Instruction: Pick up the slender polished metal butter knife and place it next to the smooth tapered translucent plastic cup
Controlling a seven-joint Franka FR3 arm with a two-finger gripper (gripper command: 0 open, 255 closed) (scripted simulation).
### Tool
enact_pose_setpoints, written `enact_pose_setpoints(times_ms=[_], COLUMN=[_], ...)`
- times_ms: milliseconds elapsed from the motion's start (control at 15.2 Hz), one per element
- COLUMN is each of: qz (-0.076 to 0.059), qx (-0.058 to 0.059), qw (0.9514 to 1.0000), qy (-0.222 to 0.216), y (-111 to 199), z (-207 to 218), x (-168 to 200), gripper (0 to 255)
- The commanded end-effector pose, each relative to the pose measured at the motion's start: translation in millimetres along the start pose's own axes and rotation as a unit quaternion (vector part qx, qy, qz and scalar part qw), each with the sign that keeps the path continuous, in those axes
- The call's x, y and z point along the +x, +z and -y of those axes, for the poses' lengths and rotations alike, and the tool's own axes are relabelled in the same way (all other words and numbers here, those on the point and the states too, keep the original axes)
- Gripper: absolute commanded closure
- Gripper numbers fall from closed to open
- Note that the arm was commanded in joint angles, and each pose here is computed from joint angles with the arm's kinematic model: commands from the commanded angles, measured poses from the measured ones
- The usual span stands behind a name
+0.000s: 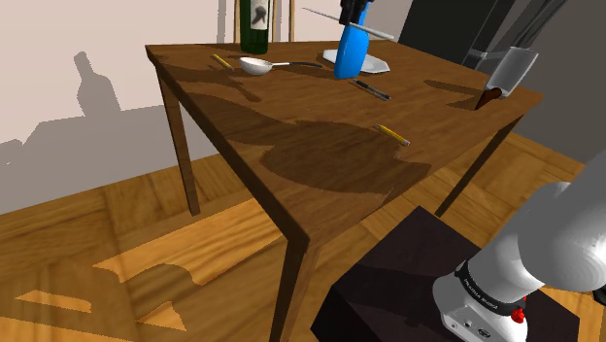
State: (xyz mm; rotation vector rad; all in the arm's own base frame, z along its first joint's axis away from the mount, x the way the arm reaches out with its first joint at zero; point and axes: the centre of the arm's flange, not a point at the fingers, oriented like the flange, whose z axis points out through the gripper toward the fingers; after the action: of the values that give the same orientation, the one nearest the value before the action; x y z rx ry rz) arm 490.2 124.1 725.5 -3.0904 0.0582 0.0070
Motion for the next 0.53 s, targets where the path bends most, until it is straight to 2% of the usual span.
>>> enact_pose_setpoints(times_ms=[0,462], qz=[0.000,0.000], qx=[0.000,0.000], qw=[1.0000,1.0000], qy=[0.000,0.000], y=[-10.8,-47.7], z=[0.0,1.8], x=[-0.4,-0.6], gripper=[255,255])
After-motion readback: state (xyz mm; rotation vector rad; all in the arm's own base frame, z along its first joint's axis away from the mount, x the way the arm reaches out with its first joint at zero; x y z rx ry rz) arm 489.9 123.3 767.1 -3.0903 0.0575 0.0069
